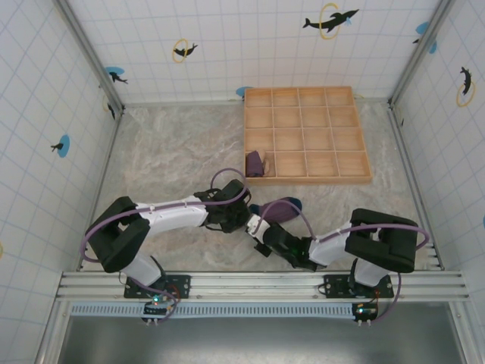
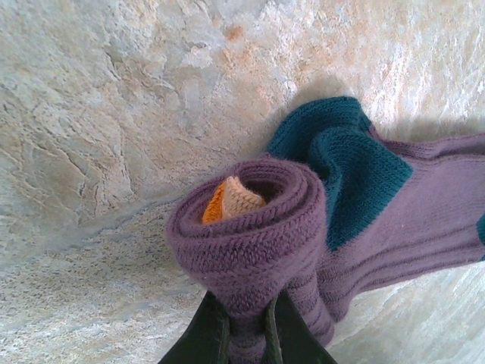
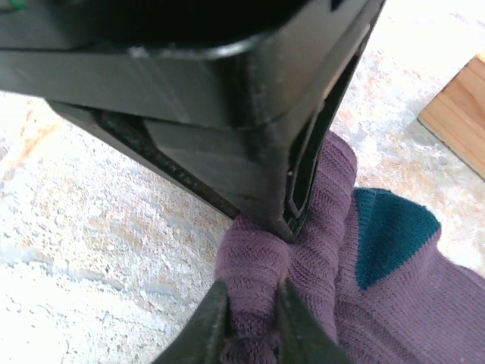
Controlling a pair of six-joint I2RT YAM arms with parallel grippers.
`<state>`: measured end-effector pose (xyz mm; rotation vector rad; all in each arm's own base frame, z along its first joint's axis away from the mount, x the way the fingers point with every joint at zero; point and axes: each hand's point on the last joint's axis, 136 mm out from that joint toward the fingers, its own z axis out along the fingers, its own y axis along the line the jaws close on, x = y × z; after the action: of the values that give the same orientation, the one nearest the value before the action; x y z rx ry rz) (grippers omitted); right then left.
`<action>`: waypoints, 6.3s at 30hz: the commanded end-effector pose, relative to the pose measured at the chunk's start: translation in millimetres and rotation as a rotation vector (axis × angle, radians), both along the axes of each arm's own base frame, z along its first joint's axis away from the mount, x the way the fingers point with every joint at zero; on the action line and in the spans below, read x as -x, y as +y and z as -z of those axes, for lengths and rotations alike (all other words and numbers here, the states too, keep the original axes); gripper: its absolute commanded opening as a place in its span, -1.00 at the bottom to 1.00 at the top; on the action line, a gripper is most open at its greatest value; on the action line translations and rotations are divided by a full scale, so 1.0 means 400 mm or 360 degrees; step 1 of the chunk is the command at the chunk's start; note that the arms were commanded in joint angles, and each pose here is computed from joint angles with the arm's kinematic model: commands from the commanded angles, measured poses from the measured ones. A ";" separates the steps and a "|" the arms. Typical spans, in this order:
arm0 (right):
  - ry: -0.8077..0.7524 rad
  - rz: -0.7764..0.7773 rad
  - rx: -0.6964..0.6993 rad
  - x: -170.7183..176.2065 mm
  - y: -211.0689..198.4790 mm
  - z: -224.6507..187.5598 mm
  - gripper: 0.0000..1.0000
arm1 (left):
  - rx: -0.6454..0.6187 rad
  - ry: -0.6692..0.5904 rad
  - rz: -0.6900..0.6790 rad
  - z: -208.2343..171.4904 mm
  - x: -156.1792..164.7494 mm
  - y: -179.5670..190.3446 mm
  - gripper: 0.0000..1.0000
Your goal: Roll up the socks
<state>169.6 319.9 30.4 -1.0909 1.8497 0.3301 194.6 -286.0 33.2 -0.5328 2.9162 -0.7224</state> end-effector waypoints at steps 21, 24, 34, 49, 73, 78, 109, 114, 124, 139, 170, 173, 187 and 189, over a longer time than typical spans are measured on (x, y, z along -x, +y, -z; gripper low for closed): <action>0.1174 0.0239 -0.0740 -0.003 -0.083 0.020 -1.00 | 0.0136 -0.0241 0.0019 -0.093 -0.027 -0.005 0.43; 0.1305 0.0324 -0.0904 -0.007 -0.093 0.005 -1.00 | 0.0153 -0.0313 0.0032 -0.103 -0.034 -0.003 0.41; 0.1576 0.0666 -0.1276 -0.015 -0.172 -0.001 -1.00 | 0.0216 -0.0355 0.0126 -0.092 -0.019 -0.029 0.23; 0.1638 0.1370 -0.1199 0.020 -0.349 0.129 -1.00 | 0.0284 -0.0378 0.0303 -0.042 -0.013 -0.117 -0.01; 0.1801 0.1791 -0.0931 0.093 -0.431 0.215 -1.00 | 0.0407 -0.0543 0.0507 -0.035 -0.047 -0.244 0.00; 0.1824 0.1831 -0.0910 0.103 -0.439 0.226 -1.00 | 0.0426 -0.0568 0.0573 -0.021 -0.038 -0.265 0.00; 0.1581 0.1266 -0.1000 -0.018 -0.326 0.056 0.03 | 0.0185 -0.0500 0.0566 0.030 -0.057 -0.231 -1.00; 0.1346 0.1031 -0.0826 -0.080 -0.271 -0.050 0.26 | 0.0193 -0.0525 0.0523 0.000 -0.059 -0.186 -1.00; 0.1050 0.1176 -0.0377 -0.122 -0.368 -0.080 0.15 | 0.0170 -0.0560 0.0554 -0.018 -0.051 -0.142 -1.00; 0.1238 0.1297 -0.0250 -0.043 -0.454 0.024 0.01 | 0.0156 -0.0530 0.0561 -0.007 -0.050 -0.123 -1.00; 0.1138 0.1115 -0.0251 -0.346 -0.249 0.023 -1.00 | 0.0247 -0.0706 0.0266 -0.067 -0.023 -0.046 -1.00; 0.1120 0.1051 -0.0250 -0.356 -0.216 0.022 -1.00 | 0.0223 -0.0680 0.0255 -0.055 -0.023 -0.043 -1.00; 0.0996 0.0932 -0.0254 -0.353 -0.209 -0.033 -0.35 | 0.0102 -0.0524 0.0103 0.016 -0.005 0.007 -1.00; 0.0943 0.0866 -0.0284 -0.346 -0.200 -0.060 -0.20 | 0.0101 -0.0521 0.0103 0.018 -0.005 0.005 -1.00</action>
<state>308.0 234.2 31.4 -0.2845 2.5838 0.4836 205.2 -292.4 41.2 -0.2741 2.5714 -0.8908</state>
